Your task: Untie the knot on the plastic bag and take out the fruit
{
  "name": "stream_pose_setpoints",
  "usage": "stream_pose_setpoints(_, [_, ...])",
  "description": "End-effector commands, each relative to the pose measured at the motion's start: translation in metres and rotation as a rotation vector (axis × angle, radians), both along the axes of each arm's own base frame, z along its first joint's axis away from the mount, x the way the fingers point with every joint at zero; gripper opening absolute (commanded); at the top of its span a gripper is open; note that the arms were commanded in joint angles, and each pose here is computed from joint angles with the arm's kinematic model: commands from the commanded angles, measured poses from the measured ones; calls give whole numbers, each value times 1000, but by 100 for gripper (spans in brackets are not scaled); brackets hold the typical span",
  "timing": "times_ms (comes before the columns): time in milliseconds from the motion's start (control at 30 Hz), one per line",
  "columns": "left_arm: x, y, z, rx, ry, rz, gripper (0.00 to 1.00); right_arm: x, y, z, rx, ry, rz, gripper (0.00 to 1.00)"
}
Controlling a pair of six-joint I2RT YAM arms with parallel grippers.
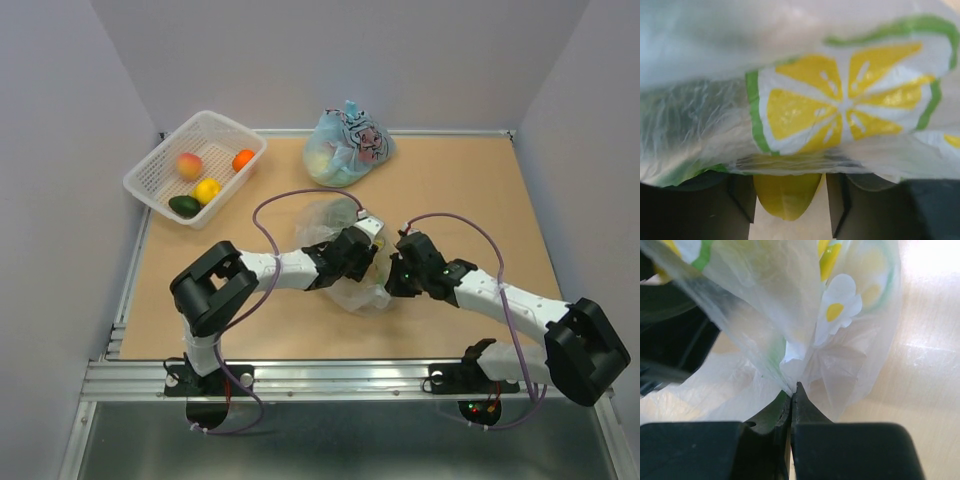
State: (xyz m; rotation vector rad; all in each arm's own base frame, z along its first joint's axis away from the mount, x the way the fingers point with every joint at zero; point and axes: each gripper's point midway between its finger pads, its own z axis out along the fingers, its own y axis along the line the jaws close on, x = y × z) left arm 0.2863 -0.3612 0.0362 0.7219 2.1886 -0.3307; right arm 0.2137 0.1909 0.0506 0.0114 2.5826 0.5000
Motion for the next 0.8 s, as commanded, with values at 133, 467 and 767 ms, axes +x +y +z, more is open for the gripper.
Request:
stream_pose_setpoints(133, [-24, 16, 60, -150, -40, -35, 22, 35, -7, 37, -33, -154, -105, 1])
stream_pose_setpoints(467, [-80, 42, 100, -276, -12, -167, 22, 67, -20, 49, -137, -198, -170, 1])
stream_pose_setpoints(767, [-65, 47, 231, -571, -189, -99, 22, 57, -8, 21, -129, -90, -115, 1])
